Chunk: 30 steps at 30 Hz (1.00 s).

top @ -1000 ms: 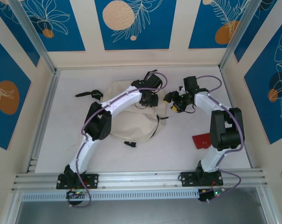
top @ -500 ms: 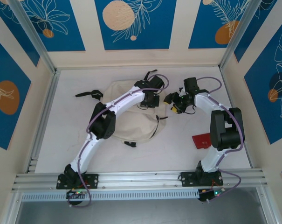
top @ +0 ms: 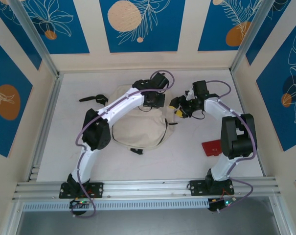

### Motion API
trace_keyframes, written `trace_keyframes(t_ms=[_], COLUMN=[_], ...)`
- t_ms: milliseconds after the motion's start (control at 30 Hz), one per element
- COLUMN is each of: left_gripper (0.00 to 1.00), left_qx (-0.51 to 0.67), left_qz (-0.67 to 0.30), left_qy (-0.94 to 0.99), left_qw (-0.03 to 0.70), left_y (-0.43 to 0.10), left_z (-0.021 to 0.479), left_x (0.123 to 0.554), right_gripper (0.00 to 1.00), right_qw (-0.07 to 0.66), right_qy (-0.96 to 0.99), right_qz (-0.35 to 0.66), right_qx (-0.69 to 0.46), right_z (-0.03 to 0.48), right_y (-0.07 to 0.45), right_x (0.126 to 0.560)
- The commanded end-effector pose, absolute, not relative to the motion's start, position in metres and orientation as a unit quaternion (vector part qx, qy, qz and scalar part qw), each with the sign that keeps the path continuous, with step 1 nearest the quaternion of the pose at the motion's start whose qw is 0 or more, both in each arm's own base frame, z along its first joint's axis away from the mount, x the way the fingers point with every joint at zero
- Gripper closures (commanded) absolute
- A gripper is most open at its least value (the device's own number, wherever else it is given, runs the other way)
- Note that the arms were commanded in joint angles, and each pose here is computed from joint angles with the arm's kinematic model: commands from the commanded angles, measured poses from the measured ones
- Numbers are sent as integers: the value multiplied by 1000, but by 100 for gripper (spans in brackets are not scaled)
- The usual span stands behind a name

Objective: Pack the student bag

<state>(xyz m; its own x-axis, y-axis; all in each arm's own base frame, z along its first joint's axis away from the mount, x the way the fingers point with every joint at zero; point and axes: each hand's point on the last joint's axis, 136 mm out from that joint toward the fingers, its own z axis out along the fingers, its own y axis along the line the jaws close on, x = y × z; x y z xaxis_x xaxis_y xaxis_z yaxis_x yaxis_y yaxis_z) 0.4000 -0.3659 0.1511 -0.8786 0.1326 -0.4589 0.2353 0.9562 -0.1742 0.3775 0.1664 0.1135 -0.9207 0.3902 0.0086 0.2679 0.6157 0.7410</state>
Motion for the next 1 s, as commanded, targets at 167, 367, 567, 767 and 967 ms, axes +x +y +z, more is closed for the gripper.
trace_keyframes(t_ms=[167,367,567,767,967], left_gripper=[100,100,100,100,100], left_qx=[103,103,98,98,99], left_qz=[-121,-118,-100,-50,11], left_qy=[956,959,960,960,958], left_qw=[244,237,241,259,269], left_y=[-364,-362,-353,-326,-286], left_z=[157,149,147,159,177], left_x=[399,397,397,401,403], right_gripper=[47,59,84,100,100], right_qw=[35,0,-8,5,-8], right_qy=[877,880,879,898,923], right_qz=[454,448,449,404,325], right_qx=[156,158,160,178,207], right_z=[118,102,94,87,62], right_y=[203,216,219,206,185], right_x=[379,382,384,382,372])
